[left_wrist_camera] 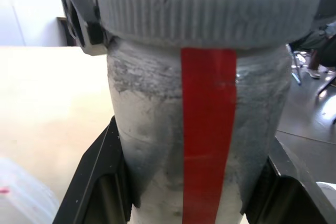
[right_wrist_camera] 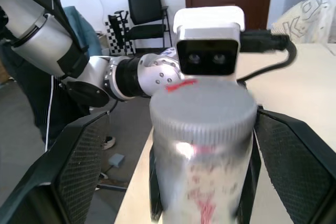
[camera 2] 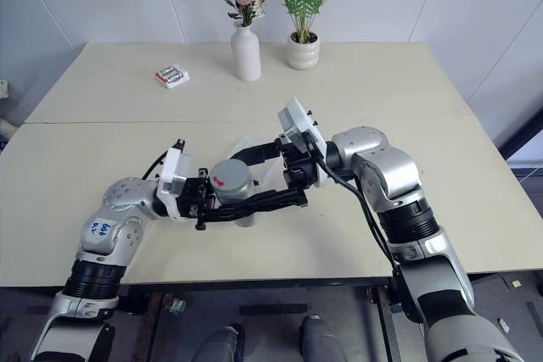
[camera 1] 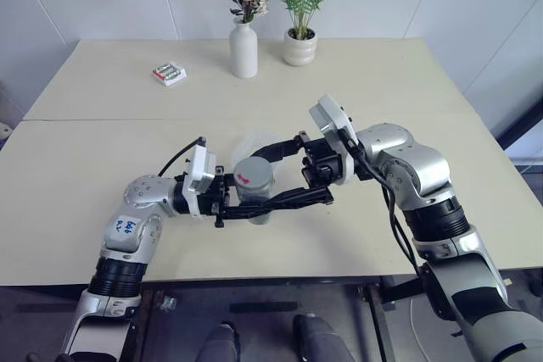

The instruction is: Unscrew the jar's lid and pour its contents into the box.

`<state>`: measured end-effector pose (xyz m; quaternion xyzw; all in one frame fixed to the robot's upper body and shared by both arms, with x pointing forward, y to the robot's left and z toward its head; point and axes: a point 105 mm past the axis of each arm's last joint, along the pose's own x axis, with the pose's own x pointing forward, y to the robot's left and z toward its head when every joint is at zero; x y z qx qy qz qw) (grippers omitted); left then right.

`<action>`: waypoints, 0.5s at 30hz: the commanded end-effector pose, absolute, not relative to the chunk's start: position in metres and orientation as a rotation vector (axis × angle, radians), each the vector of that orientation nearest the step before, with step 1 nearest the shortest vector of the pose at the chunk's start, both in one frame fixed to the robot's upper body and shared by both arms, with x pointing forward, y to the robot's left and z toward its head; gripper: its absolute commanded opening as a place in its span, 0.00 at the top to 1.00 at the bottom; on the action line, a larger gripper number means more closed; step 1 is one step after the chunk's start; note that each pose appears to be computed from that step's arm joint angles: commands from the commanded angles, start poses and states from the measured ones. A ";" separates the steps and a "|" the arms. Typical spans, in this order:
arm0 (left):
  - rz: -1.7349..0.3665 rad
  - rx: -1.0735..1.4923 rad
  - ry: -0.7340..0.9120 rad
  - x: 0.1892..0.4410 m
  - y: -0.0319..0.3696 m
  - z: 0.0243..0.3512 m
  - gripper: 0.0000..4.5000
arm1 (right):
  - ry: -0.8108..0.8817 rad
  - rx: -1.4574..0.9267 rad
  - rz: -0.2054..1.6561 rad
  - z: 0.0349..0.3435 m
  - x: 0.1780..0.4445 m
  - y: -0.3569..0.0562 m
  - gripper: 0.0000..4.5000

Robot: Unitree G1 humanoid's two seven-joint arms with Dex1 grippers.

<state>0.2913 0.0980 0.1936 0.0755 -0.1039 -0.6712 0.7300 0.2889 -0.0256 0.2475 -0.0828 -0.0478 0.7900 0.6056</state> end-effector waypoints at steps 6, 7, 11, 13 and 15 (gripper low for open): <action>-1.419 0.179 -0.262 0.288 0.107 0.200 0.54 | -0.283 -0.200 1.765 0.271 0.290 -0.026 0.01; -1.416 0.181 -0.256 0.288 0.108 0.199 0.54 | -0.292 -0.197 1.763 0.272 0.289 -0.025 0.01; -1.411 0.182 -0.240 0.286 0.109 0.196 0.54 | -0.306 -0.199 1.779 0.273 0.282 -0.017 0.01; -1.414 0.181 -0.231 0.285 0.109 0.195 0.54 | -0.314 -0.201 1.778 0.274 0.279 -0.013 0.01; -1.422 0.181 -0.221 0.284 0.109 0.194 0.54 | -0.321 -0.196 1.769 0.274 0.276 -0.007 0.01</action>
